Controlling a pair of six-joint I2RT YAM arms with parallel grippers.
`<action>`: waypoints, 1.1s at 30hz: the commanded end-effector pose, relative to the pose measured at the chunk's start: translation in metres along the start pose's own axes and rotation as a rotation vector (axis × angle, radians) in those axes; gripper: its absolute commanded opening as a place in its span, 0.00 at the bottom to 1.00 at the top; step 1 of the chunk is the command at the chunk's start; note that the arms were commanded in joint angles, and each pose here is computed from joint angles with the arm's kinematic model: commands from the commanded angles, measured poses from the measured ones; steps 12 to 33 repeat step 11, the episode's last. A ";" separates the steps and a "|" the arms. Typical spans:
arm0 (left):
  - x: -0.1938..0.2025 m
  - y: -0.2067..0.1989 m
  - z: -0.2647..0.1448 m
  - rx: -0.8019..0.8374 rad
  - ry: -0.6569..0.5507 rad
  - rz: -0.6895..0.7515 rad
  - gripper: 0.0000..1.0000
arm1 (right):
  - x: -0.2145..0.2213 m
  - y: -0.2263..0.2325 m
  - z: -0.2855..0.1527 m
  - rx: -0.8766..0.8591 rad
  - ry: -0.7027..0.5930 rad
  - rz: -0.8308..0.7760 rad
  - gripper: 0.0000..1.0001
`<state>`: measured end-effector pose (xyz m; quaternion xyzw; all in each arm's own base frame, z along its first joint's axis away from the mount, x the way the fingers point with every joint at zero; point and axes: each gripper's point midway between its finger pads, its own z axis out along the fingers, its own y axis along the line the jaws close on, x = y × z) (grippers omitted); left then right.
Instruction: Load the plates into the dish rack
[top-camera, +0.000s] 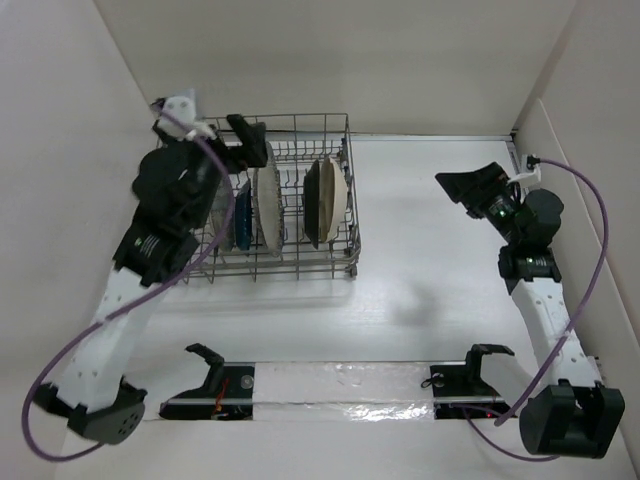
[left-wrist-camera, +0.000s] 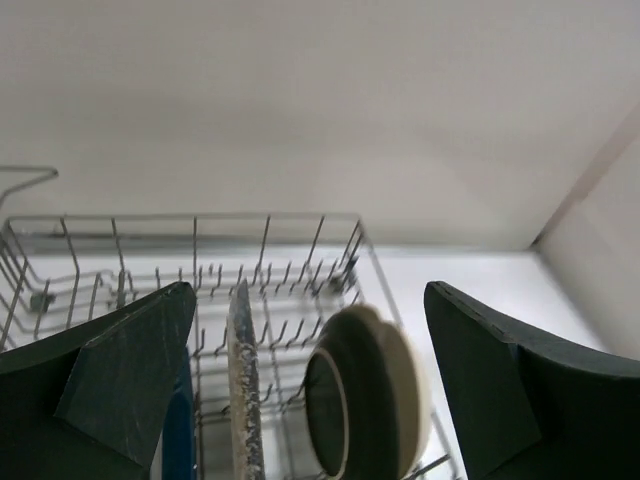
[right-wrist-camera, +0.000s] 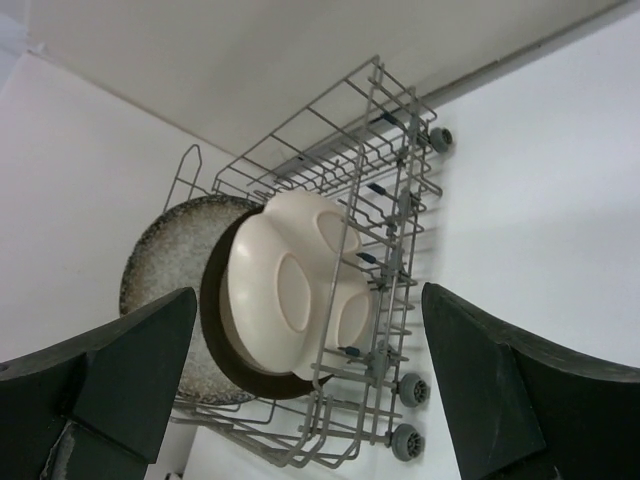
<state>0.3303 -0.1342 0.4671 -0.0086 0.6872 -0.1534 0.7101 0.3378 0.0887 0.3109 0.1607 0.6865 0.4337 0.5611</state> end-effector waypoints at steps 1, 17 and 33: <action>-0.032 -0.001 -0.033 0.043 -0.132 -0.120 0.99 | -0.032 0.043 -0.009 -0.049 -0.067 -0.115 1.00; 0.014 0.021 -0.072 0.027 -0.091 -0.167 0.99 | -0.027 0.065 -0.015 -0.107 -0.040 -0.154 1.00; 0.014 0.021 -0.072 0.027 -0.091 -0.167 0.99 | -0.027 0.065 -0.015 -0.107 -0.040 -0.154 1.00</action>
